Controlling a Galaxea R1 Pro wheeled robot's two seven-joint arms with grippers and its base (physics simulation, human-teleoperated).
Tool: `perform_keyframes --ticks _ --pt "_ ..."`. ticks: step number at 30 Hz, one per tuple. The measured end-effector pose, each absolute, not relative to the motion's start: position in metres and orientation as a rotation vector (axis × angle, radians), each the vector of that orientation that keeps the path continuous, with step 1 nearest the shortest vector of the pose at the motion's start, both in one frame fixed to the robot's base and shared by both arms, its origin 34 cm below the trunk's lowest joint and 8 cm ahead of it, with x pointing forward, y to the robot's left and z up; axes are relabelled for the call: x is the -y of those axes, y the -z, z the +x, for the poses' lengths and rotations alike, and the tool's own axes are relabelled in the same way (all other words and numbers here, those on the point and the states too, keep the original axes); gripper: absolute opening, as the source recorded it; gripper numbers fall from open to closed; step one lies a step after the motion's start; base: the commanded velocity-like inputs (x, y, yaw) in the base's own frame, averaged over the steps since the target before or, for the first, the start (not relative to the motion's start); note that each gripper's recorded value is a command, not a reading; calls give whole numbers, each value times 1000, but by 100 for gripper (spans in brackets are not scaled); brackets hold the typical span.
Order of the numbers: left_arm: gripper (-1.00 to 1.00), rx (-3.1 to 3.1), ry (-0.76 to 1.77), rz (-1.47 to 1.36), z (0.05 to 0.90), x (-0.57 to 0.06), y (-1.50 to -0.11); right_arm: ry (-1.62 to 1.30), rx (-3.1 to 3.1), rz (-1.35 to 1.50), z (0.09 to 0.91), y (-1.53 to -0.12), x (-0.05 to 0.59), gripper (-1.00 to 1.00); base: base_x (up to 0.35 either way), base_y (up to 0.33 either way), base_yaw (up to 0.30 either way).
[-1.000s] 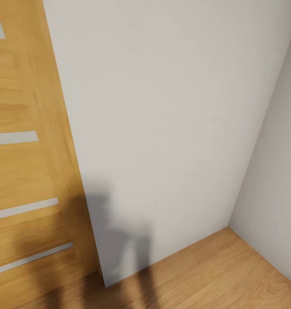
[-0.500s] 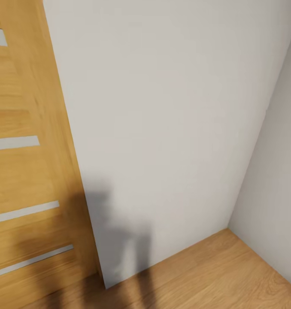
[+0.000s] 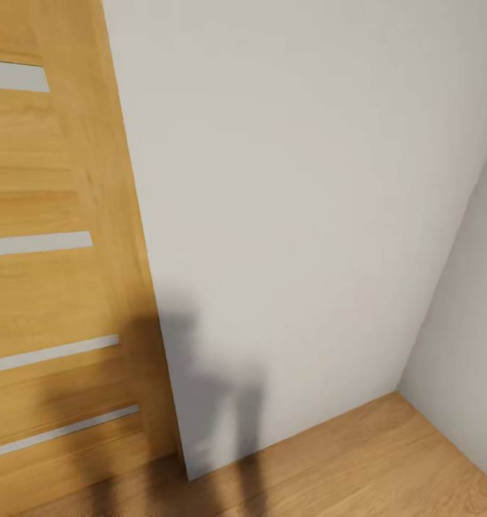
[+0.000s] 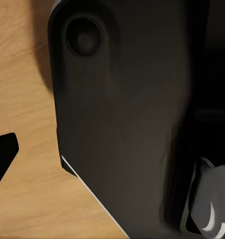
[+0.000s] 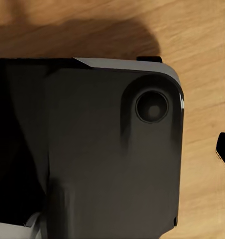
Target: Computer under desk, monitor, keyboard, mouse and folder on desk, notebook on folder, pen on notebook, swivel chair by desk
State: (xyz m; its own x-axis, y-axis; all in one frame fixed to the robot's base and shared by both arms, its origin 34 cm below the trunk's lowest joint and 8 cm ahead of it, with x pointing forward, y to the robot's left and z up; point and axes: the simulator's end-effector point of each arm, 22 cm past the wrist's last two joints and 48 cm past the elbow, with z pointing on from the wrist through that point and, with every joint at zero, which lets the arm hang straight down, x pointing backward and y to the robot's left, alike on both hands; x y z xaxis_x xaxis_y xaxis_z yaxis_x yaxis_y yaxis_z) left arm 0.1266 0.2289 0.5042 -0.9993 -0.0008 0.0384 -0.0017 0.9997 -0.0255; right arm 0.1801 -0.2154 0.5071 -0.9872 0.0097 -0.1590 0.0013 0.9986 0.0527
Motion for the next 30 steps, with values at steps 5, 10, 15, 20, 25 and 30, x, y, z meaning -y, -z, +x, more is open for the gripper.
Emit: perform_keyframes --ticks 5,10,15,20,25,30 --pt "100 3103 -39 11 126 -229 -511 -80 -2976 9 181 -514 215 100 0 0 251" --pt "100 3103 -40 31 126 -229 -518 -80 -2975 10 180 -521 214 100 0 0 255" --pt "100 3104 -40 46 126 -229 -525 -79 -2964 10 182 -529 215 100 0 0 257" --pt "100 3107 -38 50 126 -230 -532 -77 -2907 15 194 -538 215 100 0 0 258" --pt "100 3109 -38 53 126 -230 -538 -73 -2824 21 210 -549 215 100 0 0 259" --pt "100 3110 -38 56 126 -230 -544 -72 -2785 23 217 -558 214 100 0 0 260"
